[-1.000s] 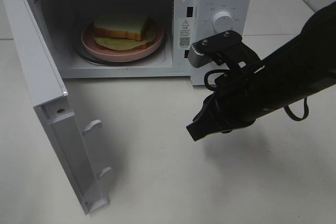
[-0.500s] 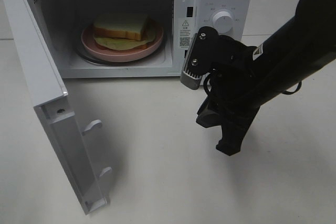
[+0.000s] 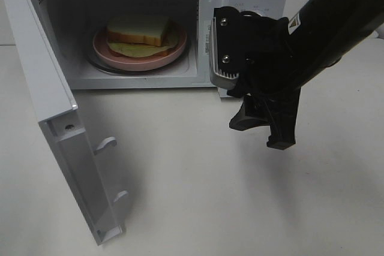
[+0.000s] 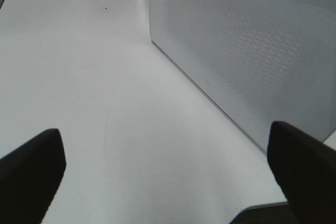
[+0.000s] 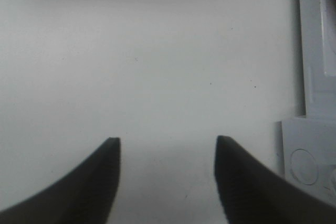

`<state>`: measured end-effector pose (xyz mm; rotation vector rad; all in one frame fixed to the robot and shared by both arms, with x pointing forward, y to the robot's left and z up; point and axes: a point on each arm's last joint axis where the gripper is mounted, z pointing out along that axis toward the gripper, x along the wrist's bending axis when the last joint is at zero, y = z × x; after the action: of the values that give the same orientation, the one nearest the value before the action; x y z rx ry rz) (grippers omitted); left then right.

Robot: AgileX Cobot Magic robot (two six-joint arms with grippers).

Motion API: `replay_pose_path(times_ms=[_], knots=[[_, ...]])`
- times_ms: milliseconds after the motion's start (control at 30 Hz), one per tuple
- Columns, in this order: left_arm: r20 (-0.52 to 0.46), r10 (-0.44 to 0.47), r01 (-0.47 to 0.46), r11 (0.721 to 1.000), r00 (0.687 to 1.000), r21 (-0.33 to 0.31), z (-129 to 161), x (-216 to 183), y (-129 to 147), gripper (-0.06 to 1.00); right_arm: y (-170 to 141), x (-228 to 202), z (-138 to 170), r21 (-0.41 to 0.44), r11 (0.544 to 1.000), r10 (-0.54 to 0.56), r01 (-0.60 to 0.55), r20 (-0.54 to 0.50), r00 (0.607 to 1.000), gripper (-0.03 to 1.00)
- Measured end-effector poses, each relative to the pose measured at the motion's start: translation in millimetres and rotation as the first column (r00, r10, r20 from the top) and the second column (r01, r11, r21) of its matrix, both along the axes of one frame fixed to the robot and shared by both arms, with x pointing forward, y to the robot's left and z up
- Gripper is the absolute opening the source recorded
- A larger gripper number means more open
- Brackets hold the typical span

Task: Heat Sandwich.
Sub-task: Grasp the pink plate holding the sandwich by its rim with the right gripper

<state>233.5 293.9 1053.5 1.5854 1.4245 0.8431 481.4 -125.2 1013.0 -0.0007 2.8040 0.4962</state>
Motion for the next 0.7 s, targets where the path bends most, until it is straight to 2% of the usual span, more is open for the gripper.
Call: replay_pose_path(times_ms=[33, 100, 133, 300, 700], knots=[[0.0, 0.0, 0.0, 1.0, 1.0, 0.0, 0, 0, 0, 0.99, 0, 1, 2, 0.0, 1.0, 0.002, -0.002, 0.008, 1.0, 0.66], [0.0, 0.0, 0.0, 1.0, 1.0, 0.0, 0, 0, 0, 0.99, 0, 1, 2, -0.006, 1.0, 0.006, -0.006, 0.01, 1.0, 0.8], [0.0, 0.0, 0.0, 1.0, 1.0, 0.0, 0, 0, 0, 0.99, -1, 1, 2, -0.019, 1.0, 0.012, -0.012, 0.007, 1.0, 0.9], [0.0, 0.0, 0.0, 1.0, 1.0, 0.0, 0, 0, 0, 0.99, -2, 5, 3, -0.081, 0.996, 0.045, -0.043, 0.014, 0.999, 0.98], [0.0, 0.0, 0.0, 1.0, 1.0, 0.0, 0, 0, 0, 0.99, 15, 40, -2, -0.162, 0.984, 0.087, -0.079, 0.042, 0.995, 0.99]])
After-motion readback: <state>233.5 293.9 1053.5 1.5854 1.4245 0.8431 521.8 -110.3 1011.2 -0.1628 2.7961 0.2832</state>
